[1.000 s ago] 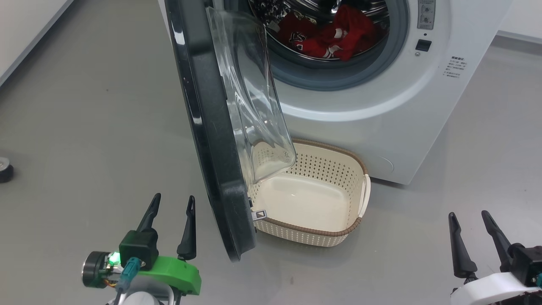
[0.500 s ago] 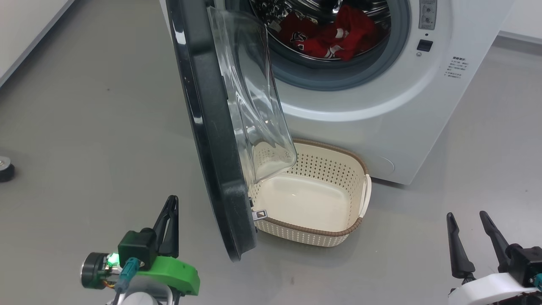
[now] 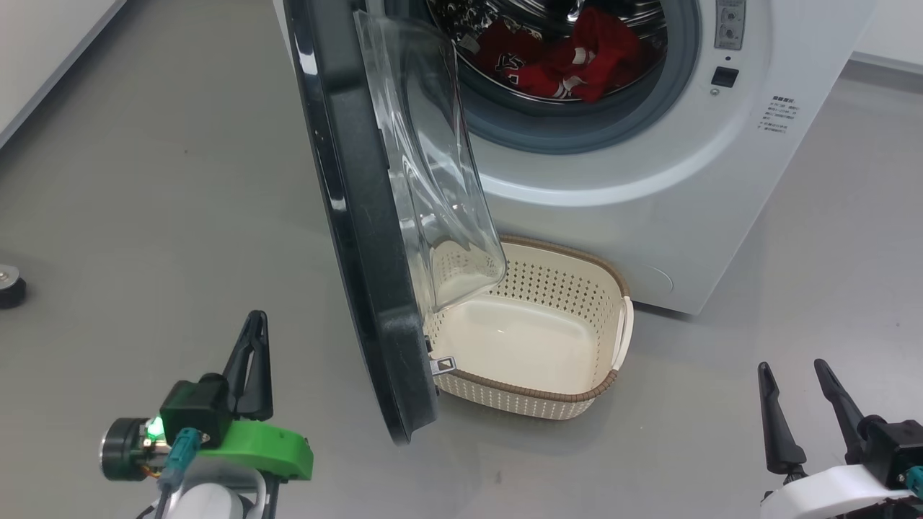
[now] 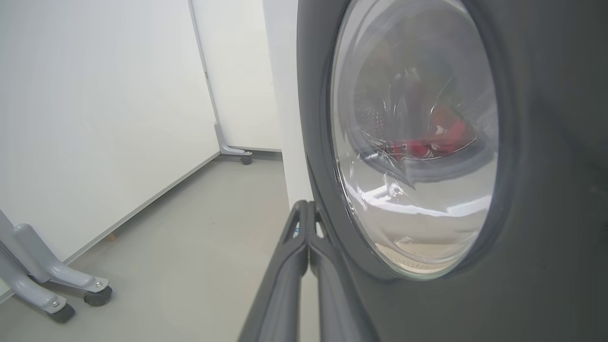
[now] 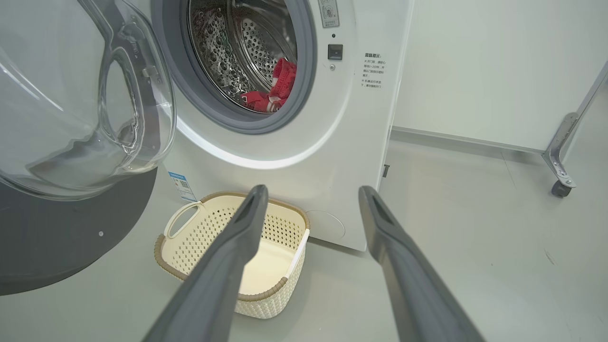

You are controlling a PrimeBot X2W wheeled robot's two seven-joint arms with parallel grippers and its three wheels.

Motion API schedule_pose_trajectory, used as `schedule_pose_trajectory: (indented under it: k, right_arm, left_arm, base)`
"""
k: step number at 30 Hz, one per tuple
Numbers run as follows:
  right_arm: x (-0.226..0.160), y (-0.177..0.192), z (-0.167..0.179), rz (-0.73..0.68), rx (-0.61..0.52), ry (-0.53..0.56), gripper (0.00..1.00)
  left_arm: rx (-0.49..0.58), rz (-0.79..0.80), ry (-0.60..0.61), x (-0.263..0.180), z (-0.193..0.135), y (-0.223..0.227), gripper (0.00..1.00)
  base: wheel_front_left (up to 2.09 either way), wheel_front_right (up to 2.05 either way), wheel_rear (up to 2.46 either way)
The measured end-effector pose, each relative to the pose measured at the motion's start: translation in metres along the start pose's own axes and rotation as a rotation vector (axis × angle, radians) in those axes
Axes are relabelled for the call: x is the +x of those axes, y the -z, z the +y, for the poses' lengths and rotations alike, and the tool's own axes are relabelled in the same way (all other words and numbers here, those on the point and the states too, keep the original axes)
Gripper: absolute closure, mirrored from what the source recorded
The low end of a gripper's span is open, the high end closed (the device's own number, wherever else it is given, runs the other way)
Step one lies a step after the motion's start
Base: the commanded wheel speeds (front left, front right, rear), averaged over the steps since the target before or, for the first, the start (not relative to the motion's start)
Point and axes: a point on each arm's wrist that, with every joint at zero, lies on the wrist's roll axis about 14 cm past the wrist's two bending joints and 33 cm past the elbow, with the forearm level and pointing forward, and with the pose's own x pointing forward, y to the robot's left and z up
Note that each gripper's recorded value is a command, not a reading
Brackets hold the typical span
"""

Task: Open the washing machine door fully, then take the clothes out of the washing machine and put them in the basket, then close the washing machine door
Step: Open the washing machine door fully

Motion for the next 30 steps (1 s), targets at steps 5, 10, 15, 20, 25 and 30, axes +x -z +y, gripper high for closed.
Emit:
schedule_pose_trajectory:
  k: [5,10,15,20,25,30]
  right_arm:
    - [0.0,-0.001,0.001,-0.004,0.0,-0.002,0.0]
    - [0.001,-0.002,0.003,-0.006,-0.003,-0.006,0.0]
    - [0.001,-0.002,0.005,-0.008,-0.001,-0.008,0.0]
    - [0.001,-0.002,0.006,-0.01,0.003,-0.008,0.0]
    - [-0.001,-0.002,0.007,-0.008,0.004,-0.009,0.0]
    - [-0.002,0.0,0.01,-0.006,0.007,-0.011,0.0]
  left_arm:
    - [0.032,-0.086,-0.01,0.006,0.009,-0.028,1.0]
    - [0.061,-0.247,0.009,0.017,0.006,-0.082,1.0]
    - [0.094,-0.441,0.065,0.019,-0.013,-0.144,1.0]
    - [0.093,-0.587,0.183,0.009,-0.052,-0.188,1.0]
    - [0.061,-0.643,0.383,-0.011,-0.103,-0.203,1.0]
    - [0.011,-0.64,0.568,-0.035,-0.147,-0.209,1.0]
  base:
    - [0.0,0.0,0.0]
    - [0.0,0.0,0.0]
    - [0.0,0.0,0.0]
    - [0.0,0.0,0.0]
    - [0.0,0.0,0.0]
    - [0.0,0.0,0.0]
